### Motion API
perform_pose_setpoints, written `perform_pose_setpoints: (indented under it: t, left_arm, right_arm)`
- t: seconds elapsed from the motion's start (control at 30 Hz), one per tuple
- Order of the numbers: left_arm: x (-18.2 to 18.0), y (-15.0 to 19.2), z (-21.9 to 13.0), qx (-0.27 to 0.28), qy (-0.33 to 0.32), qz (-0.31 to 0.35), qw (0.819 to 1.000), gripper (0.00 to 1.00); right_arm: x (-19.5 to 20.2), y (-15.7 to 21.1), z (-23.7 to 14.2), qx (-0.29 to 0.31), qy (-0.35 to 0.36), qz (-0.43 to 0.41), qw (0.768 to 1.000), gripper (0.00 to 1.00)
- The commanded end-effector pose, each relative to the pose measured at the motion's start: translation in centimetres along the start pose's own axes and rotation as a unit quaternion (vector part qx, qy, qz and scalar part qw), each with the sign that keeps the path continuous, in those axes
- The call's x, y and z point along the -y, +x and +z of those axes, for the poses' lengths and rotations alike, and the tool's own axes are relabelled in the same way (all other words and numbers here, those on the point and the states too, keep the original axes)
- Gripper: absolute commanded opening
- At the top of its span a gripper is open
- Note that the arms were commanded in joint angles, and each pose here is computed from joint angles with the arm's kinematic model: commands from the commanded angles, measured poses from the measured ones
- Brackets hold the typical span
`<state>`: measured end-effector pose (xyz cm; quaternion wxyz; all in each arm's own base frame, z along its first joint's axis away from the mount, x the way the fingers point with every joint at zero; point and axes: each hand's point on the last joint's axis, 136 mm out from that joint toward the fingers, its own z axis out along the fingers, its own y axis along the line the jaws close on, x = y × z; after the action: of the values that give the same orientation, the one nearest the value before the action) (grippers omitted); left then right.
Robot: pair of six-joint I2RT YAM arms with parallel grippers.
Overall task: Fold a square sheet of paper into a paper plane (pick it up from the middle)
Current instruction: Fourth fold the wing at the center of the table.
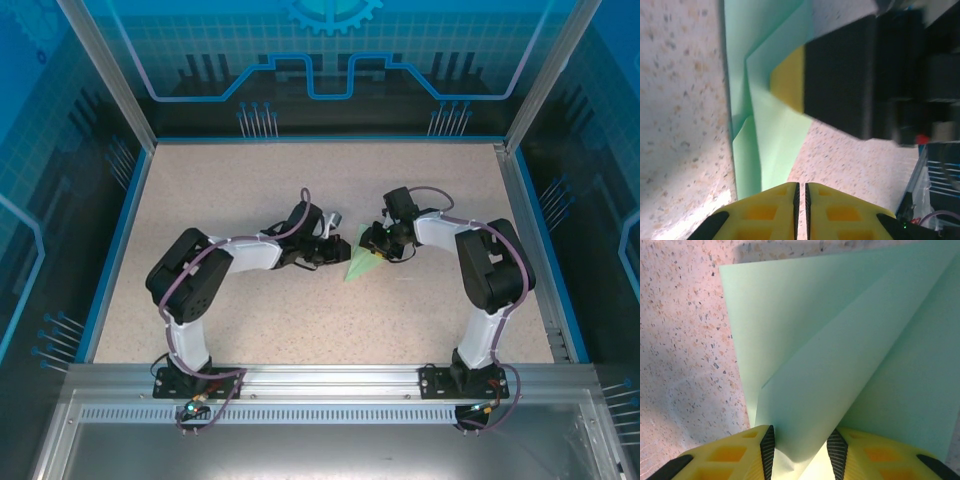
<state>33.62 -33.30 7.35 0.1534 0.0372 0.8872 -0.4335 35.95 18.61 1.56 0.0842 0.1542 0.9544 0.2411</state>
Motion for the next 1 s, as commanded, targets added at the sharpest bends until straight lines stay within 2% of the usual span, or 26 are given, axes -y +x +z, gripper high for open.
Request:
perform_pose_setpoints:
  t: [0.0,0.27,0.57,0.97]
  left_arm:
    - [0.0,-0.4,-0.4,0.019,0.001,-0.016,1.0,0.14]
    - [1.0,-0.5,0.6,0.006,0.039,-0.026,0.999,0.15]
    - [1.1,0.2,1.7,-0.019,0.049,-0.021,0.998,0.15]
    - [-0.4,0.0,3.5,-0.023,0.022,-0.015,0.999,0.12]
  right_arm:
    - [4.1,2.4,1.9,-0.04,0.083,0.02,0.996,0.38]
    - [4.0,2.4,2.4,-0.053,0.092,0.016,0.994,0.42]
    - [3.9,2.7,3.2,-0.073,0.106,0.015,0.992,0.47]
    - [4.3,3.0,3.4,-0.084,0.122,0.017,0.989,0.51]
